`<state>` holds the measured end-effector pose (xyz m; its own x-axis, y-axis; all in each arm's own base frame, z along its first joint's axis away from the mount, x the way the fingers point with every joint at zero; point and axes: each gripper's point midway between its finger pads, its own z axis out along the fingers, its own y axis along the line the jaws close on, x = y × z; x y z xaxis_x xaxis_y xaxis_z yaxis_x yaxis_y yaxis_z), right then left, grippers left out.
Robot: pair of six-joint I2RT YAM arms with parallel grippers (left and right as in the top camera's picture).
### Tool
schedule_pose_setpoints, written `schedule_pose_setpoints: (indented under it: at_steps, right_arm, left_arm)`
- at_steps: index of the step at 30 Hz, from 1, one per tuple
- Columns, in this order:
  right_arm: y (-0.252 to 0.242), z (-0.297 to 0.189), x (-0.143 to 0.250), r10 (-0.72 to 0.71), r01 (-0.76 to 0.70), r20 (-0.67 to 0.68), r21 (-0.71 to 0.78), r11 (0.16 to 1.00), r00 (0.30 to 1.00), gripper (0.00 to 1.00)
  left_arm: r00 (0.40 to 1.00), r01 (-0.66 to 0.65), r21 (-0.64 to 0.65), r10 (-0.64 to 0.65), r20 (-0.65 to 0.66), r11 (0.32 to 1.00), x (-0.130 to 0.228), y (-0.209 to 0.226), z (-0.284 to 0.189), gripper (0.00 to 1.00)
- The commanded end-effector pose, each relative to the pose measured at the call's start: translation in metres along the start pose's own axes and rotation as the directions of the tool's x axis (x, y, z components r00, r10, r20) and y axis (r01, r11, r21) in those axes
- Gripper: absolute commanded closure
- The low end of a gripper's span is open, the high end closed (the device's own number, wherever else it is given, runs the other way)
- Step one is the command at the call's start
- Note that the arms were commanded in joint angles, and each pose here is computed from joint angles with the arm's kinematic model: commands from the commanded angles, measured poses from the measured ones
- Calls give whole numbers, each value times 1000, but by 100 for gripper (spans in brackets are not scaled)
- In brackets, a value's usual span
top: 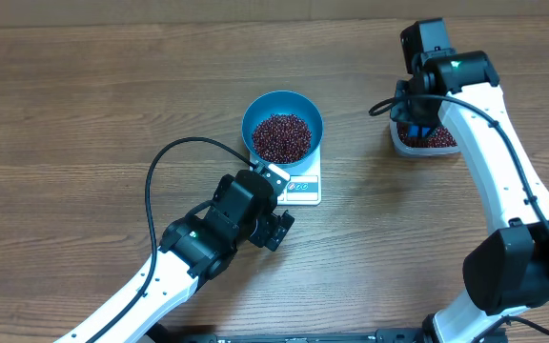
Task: Scoop item into bowl and weigh 150g on scale
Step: 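Move the empty scoop with the right gripper back to the bean tub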
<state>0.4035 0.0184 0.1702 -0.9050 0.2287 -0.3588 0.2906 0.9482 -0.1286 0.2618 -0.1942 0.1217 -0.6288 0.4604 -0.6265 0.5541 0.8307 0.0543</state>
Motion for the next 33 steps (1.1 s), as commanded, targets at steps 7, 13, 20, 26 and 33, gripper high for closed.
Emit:
schedule_pose_setpoints:
  at_steps: [7, 13, 20, 26, 33]
  right_arm:
    - [-14, 3, -8, 26, -31, 60, 81, 996, 998, 96]
    - [-14, 17, -3, 29, -34, 53, 86, 996, 998, 96]
    - [-20, 34, -2, 54, -58, 51, 86, 995, 997, 96]
    - [-22, 42, -1, 68, -70, 42, 70, 995, 997, 96]
    - [-2, 43, 3, 64, -64, 9, -40, 997, 998, 96]
  left_arm:
    - [1000, 6, -15, -6, -15, 1000, 5, 3, 3, 0]
    - [1000, 6, -15, -6, -15, 1000, 5, 3, 3, 1]
    - [1000, 6, -15, -6, -15, 1000, 5, 3, 3, 0]
    - [1000, 6, -15, -6, -15, 1000, 5, 3, 3, 0]
    - [1000, 6, -15, -6, -15, 1000, 5, 3, 3, 0]
